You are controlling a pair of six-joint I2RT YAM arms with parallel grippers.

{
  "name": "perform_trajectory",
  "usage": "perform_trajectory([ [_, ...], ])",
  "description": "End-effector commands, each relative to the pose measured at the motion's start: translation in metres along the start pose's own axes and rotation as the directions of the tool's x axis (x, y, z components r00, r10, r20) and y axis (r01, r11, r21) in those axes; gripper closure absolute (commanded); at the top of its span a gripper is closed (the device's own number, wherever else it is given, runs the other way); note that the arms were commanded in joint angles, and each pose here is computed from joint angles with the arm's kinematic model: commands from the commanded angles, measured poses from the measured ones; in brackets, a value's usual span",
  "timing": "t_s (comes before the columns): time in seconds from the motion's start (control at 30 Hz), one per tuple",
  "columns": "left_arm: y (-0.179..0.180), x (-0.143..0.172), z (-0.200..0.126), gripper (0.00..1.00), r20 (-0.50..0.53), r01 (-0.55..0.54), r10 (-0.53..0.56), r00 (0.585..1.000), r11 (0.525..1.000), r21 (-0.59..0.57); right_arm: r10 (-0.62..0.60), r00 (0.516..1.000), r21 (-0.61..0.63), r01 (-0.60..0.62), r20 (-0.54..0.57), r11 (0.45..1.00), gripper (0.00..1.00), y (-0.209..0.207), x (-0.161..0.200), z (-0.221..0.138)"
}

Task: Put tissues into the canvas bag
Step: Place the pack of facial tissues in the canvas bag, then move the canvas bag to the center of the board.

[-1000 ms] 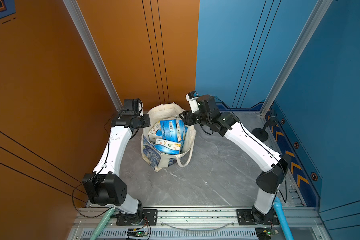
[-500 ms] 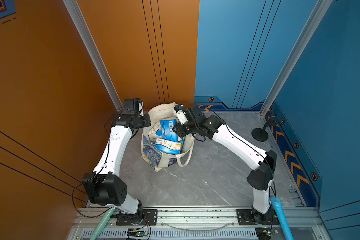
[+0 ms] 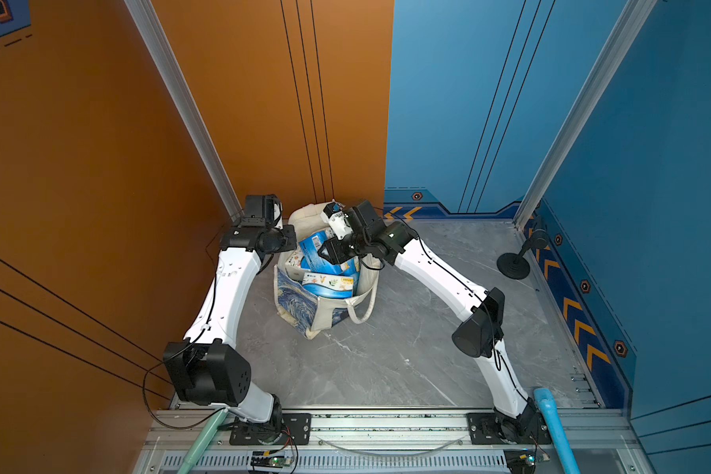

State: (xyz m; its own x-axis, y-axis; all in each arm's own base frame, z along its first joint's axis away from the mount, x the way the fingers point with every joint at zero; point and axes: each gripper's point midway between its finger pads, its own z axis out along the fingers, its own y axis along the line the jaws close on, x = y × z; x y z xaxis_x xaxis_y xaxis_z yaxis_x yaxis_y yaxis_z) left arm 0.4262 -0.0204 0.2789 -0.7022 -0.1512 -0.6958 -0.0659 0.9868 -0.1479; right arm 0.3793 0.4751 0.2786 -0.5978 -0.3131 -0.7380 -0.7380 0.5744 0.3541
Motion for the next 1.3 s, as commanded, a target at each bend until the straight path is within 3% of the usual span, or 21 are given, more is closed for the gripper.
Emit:
perform_trajectory([
  [0.0,-0.008,-0.010,-0.002,0.84,0.026,-0.019,0.019,0.999,0.999,0.026,0.025,0.997,-0.137,-0.034,-0.070,0.990,0.51,0.021,0.015,-0.003],
  [0.33,-0.007,-0.009,-0.001,0.81,0.022,-0.025,0.025,0.999,1.000,0.016,-0.026,0.996,-0.036,0.029,0.080,0.999,0.46,0.010,-0.002,-0.098],
  [0.6,-0.005,-0.014,-0.005,0.62,0.039,-0.023,0.022,0.999,1.000,0.012,-0.017,0.985,0.107,-0.001,0.170,0.994,0.42,-0.016,0.011,-0.160],
  [0.7,-0.001,-0.016,-0.009,0.51,0.049,-0.021,0.021,0.999,1.000,0.001,0.002,0.979,0.220,-0.048,0.205,0.974,0.40,-0.049,0.020,-0.186],
  [0.87,0.005,-0.022,-0.021,0.44,0.086,-0.023,0.026,0.996,0.999,-0.030,0.080,0.969,0.308,-0.152,0.234,0.939,0.40,-0.092,0.046,-0.216],
  [1.03,0.009,-0.036,-0.047,0.38,0.197,-0.027,0.038,0.980,0.998,-0.059,0.144,0.951,0.369,-0.242,0.274,0.897,0.39,-0.127,0.070,-0.243],
  [1.27,0.023,-0.048,-0.114,0.33,0.407,0.015,0.040,0.912,0.991,-0.130,0.206,0.921,0.428,-0.342,0.331,0.836,0.36,-0.165,0.095,-0.272],
])
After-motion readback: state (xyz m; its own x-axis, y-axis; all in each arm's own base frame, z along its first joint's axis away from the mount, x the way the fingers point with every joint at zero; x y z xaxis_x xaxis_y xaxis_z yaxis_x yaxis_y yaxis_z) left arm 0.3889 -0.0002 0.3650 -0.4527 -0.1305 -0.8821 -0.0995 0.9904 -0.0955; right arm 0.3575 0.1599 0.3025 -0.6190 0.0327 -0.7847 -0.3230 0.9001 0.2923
